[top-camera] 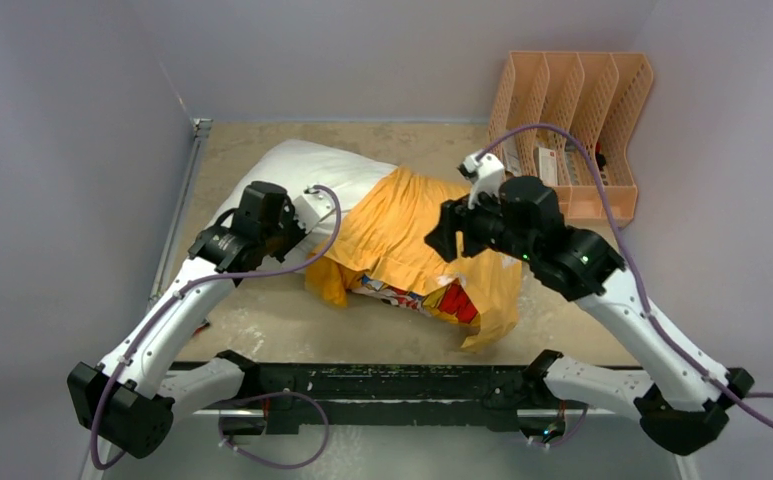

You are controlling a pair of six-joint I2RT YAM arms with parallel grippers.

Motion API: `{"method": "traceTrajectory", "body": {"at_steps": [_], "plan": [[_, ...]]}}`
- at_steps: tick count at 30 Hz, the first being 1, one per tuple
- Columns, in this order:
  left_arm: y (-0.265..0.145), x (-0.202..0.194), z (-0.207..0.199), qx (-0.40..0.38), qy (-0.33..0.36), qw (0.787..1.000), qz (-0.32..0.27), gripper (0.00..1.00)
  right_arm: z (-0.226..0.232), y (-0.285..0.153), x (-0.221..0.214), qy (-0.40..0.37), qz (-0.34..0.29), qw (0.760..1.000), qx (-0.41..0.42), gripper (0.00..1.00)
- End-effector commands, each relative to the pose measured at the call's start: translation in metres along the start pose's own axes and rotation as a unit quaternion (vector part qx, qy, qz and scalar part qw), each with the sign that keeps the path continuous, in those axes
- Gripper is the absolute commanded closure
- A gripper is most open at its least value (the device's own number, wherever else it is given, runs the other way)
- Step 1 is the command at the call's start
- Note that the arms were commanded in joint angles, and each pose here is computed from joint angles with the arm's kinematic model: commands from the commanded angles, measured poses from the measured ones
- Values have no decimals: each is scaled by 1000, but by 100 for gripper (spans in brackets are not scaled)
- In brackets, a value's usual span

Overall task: Remove the pillowcase from the pillow
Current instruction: Remove the pillow from the pillowcase.

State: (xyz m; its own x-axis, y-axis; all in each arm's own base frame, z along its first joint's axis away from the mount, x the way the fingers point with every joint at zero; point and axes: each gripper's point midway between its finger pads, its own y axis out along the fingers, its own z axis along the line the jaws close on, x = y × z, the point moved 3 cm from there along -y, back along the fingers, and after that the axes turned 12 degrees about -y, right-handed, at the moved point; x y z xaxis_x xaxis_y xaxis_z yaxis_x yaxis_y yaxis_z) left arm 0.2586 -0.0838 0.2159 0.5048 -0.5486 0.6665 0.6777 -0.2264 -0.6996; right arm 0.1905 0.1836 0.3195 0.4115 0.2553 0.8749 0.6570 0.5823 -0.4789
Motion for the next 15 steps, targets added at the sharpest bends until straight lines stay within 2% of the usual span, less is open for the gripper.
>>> {"method": "traceTrajectory", "body": {"at_steps": [1, 6, 10, 12, 15], "plan": [[-15, 30, 9, 11, -18, 998, -64, 100, 35, 26, 41, -106, -63, 989, 76, 31], [-13, 38, 10, 14, -49, 996, -71, 100, 89, 57, 35, -214, -113, 964, 112, 28], [-11, 37, 8, 10, -58, 996, -72, 100, 102, 71, 29, -276, -193, 938, 81, 27], [-12, 39, 8, 8, -61, 995, -78, 100, 108, 75, 26, -329, -228, 913, 72, 25], [-11, 40, 7, 6, -61, 995, -78, 100, 106, 85, 26, -373, -265, 888, 40, 20]]}}
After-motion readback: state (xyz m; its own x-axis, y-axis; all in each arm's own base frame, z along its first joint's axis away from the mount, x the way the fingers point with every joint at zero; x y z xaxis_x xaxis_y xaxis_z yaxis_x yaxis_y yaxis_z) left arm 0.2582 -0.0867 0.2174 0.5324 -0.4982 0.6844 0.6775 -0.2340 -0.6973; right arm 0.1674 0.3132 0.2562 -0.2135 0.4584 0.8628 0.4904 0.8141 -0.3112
